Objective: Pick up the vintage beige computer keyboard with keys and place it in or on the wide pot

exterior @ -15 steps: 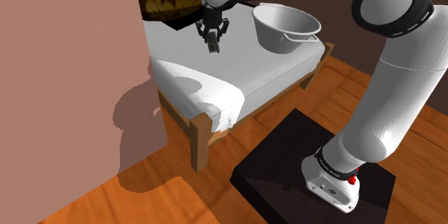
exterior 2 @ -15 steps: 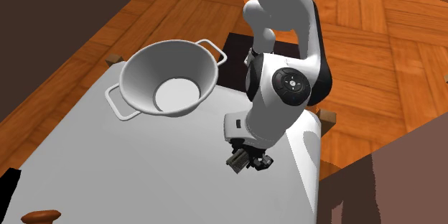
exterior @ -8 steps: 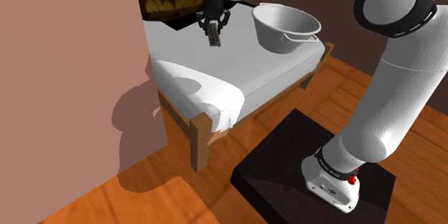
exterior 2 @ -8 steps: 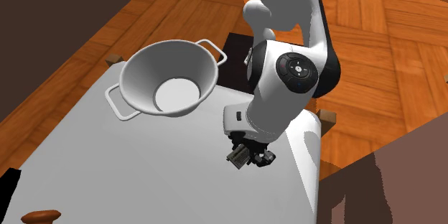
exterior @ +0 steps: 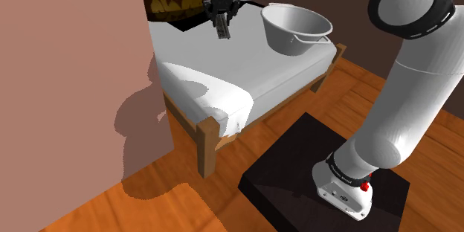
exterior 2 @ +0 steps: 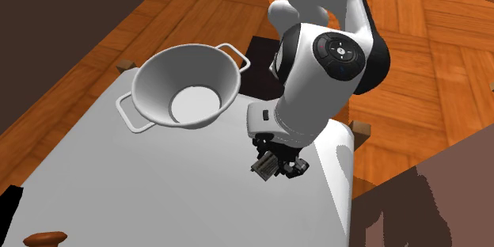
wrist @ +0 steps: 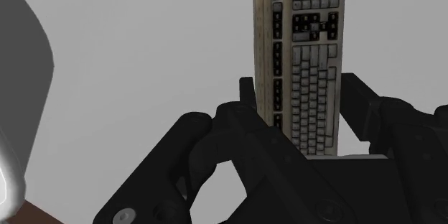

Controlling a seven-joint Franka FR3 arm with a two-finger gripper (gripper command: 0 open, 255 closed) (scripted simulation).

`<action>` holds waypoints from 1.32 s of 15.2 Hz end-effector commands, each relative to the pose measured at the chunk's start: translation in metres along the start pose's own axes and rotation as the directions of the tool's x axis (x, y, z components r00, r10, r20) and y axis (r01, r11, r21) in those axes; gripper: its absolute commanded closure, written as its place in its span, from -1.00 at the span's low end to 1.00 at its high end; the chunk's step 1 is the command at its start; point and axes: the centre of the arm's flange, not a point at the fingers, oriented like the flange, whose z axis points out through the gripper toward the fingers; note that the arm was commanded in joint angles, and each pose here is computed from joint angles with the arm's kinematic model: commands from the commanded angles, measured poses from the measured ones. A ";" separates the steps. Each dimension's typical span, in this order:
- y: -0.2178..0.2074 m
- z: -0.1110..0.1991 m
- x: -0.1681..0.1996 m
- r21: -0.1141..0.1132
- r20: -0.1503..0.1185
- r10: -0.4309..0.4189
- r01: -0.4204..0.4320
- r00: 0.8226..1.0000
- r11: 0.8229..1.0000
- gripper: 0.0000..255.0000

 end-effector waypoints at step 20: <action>0.010 -0.109 0.018 0.000 0.000 0.000 0.000 1.000 1.000 1.00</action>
